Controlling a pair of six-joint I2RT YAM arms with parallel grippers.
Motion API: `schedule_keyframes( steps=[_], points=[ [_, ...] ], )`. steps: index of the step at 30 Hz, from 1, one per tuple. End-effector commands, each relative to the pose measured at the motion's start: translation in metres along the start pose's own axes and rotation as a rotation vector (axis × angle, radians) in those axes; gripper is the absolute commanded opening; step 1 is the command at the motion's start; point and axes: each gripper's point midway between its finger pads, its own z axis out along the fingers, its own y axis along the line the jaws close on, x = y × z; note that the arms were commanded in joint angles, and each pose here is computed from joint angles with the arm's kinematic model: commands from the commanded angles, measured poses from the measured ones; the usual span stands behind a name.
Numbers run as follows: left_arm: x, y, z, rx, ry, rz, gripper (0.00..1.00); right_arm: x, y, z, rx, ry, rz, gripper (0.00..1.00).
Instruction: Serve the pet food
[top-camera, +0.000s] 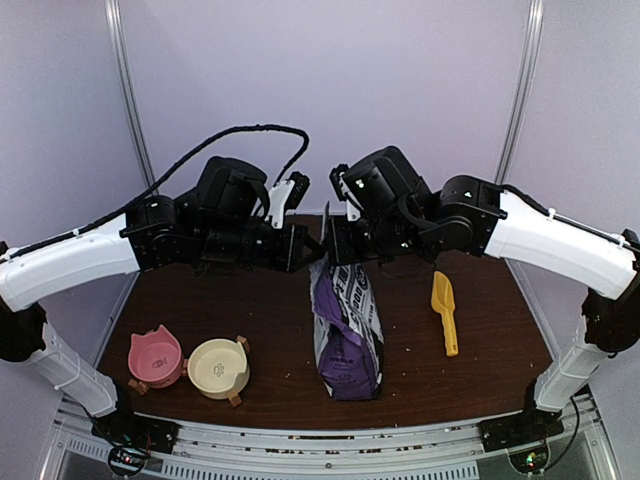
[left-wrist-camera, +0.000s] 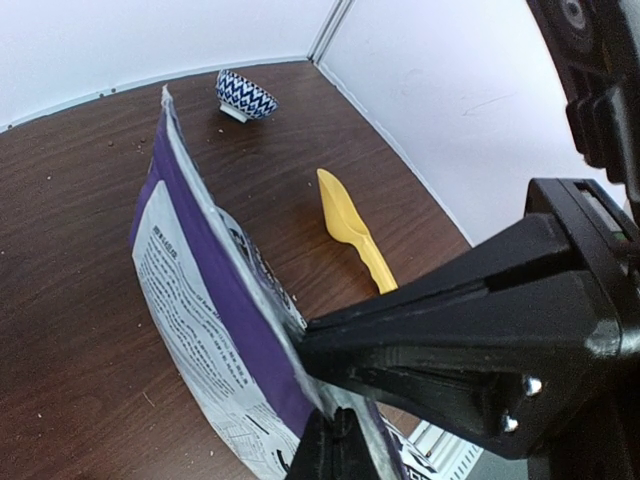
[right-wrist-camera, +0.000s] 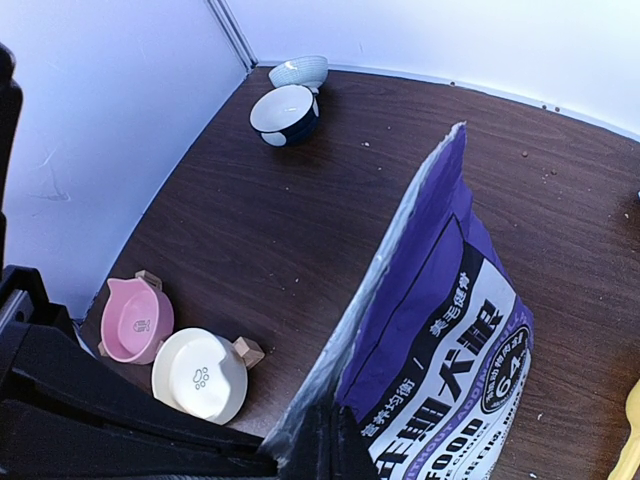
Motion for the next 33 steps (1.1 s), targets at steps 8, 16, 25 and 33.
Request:
schedule_keyframes(
  steps=[8,16,25,33],
  points=[
    [-0.023,0.018,-0.023,-0.091,-0.099,-0.022,0.00,0.022,-0.049,-0.011,0.203,0.079,-0.061,0.00],
    [-0.021,0.022,-0.024,-0.110,-0.097,-0.032,0.00,0.023,-0.052,-0.011,0.215,0.082,-0.062,0.00],
    [-0.020,0.025,-0.025,-0.124,-0.095,-0.036,0.00,0.025,-0.055,-0.011,0.229,0.083,-0.059,0.00],
    [-0.021,0.023,-0.027,-0.113,-0.097,-0.035,0.00,0.023,-0.054,-0.014,0.219,0.075,-0.039,0.00]
  ],
)
